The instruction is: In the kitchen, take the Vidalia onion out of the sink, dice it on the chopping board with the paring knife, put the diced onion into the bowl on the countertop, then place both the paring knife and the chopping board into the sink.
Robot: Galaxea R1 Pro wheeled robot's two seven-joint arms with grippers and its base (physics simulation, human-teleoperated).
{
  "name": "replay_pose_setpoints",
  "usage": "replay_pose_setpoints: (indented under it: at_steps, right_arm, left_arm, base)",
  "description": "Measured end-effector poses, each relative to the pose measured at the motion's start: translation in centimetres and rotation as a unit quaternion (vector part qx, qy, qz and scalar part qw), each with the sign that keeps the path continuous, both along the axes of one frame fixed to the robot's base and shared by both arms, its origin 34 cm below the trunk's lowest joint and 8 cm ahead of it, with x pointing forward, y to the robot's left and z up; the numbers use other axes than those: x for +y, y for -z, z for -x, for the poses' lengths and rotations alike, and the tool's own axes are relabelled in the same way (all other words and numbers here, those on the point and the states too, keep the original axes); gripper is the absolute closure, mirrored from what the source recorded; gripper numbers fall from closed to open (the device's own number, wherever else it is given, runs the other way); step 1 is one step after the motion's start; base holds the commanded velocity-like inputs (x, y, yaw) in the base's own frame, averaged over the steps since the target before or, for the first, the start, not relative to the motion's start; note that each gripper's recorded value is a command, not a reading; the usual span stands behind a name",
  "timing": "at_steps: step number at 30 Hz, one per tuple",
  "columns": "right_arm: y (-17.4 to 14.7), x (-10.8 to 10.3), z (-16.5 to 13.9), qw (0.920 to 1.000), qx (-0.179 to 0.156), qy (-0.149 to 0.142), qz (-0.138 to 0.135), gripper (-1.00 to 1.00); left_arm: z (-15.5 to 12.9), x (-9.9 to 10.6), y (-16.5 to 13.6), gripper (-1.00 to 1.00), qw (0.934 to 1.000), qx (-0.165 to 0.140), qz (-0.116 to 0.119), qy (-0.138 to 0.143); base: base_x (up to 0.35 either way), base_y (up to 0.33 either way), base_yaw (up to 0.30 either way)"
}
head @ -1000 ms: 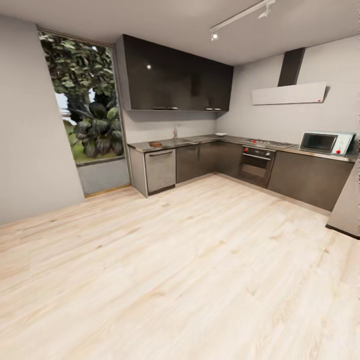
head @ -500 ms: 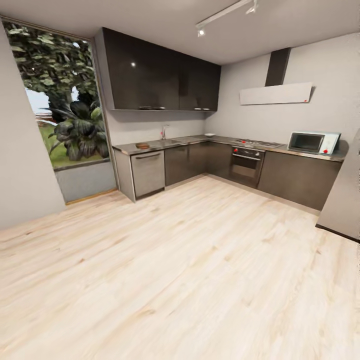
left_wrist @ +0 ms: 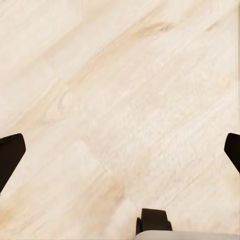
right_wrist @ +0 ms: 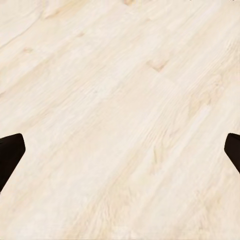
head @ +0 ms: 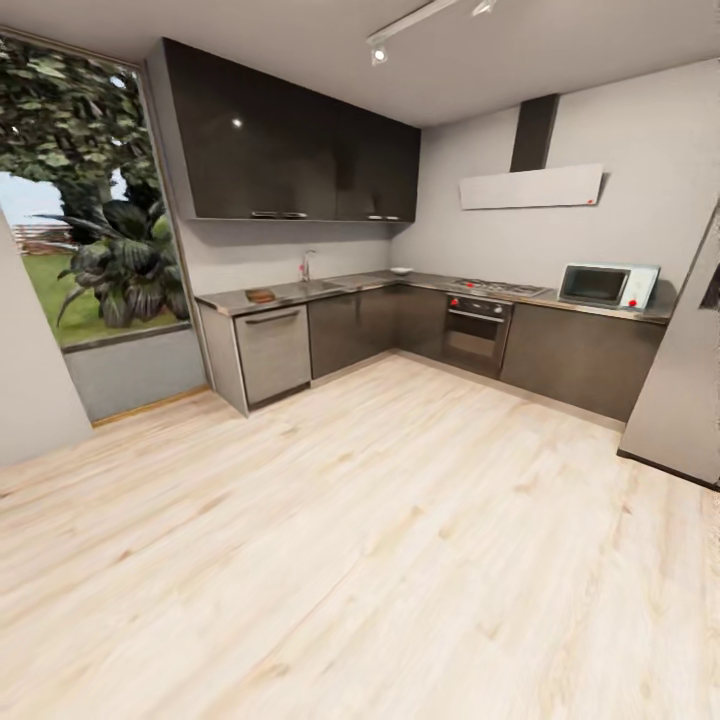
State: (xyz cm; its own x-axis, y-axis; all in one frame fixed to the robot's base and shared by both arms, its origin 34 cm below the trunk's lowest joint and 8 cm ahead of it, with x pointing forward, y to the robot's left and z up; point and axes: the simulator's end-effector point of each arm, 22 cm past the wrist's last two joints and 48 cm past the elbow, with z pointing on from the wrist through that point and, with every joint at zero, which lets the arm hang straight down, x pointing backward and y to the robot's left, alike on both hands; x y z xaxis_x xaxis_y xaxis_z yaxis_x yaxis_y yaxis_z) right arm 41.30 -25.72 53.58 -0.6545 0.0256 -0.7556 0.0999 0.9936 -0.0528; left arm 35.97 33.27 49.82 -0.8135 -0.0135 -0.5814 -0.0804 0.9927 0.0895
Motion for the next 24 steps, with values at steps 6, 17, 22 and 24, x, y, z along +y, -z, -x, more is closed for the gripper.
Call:
replay_pose_setpoints:
  at_steps: [6,17,22,24]
  right_arm:
    - [0.0,0.0,0.0,1.0,0.0,0.0,0.0,-1.0]
    - [-0.03,0.02,-0.03,1.0,-0.001,-0.001,0.0,-1.0]
    - [-0.03,0.07,-0.03,1.0,-0.001,-0.001,0.0,-1.0]
    - [-0.03,0.1,-0.03,1.0,-0.001,-0.001,0.0,-1.0]
  left_arm:
    - [0.0,0.0,0.0,-1.0,1.0,0.0,0.0,0.0]
    - [-0.01,0.0,-0.01,-1.0,1.0,0.0,0.0,0.0]
    - [-0.01,0.0,-0.01,-1.0,1.0,0.0,0.0,0.0]
    - [-0.01,0.0,-0.01,-1.0,1.0,0.0,0.0,0.0]
  base:
    - [0.324,0.0,-0.101]
    - [0.324,0.0,-0.041]
    - [0.324,0.0,-0.001]
    - [0.324,0.0,0.0]
